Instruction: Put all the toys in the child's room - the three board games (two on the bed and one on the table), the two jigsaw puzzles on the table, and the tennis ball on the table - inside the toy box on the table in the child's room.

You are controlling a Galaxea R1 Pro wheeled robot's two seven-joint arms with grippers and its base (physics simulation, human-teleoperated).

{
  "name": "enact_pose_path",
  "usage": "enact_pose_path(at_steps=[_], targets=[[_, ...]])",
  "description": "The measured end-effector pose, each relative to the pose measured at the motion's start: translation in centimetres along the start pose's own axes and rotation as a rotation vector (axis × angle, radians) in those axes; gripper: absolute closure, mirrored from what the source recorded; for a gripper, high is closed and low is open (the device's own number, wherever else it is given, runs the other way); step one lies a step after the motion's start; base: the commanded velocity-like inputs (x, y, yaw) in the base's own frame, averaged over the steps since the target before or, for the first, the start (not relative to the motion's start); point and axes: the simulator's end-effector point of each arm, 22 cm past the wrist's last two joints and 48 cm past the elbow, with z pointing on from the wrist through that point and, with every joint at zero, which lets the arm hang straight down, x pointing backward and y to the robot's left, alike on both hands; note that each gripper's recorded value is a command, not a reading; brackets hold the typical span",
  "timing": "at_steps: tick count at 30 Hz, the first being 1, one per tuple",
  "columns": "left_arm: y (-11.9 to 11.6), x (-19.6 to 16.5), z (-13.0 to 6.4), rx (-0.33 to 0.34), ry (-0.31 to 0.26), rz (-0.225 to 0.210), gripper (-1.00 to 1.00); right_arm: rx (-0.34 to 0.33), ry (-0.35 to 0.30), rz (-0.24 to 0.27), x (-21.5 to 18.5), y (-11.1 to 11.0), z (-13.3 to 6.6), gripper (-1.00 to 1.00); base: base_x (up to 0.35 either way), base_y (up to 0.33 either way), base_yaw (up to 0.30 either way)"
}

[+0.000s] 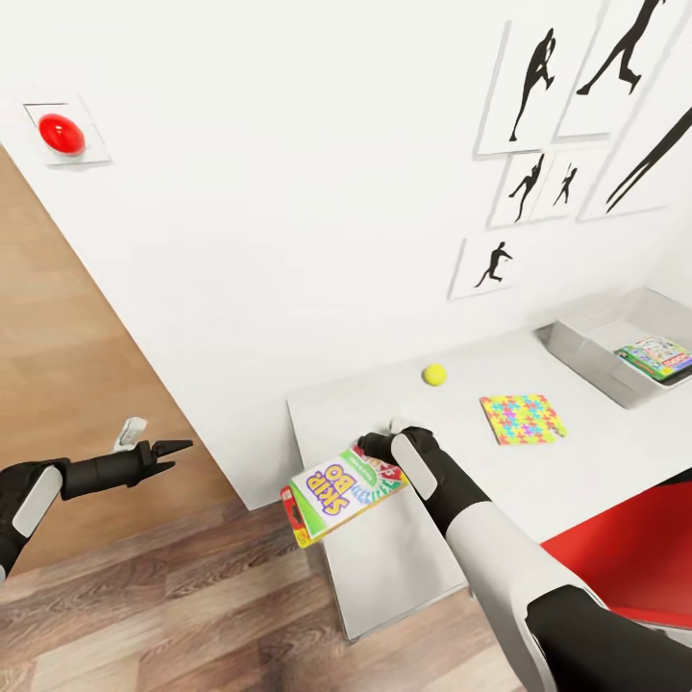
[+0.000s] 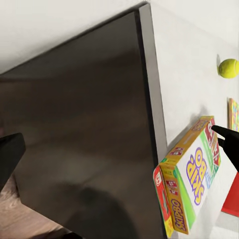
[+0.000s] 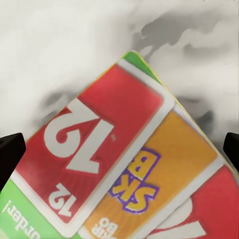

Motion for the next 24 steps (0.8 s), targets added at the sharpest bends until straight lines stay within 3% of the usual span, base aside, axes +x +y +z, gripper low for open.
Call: enact_pose_path(at_steps=[24], targets=[[0.0, 0.0, 0.0, 0.0, -0.001, 0.0, -1.0, -0.008, -0.038, -0.004, -1.4, 0.5, -0.5, -1.0, 0.0, 0.027, 0.0]])
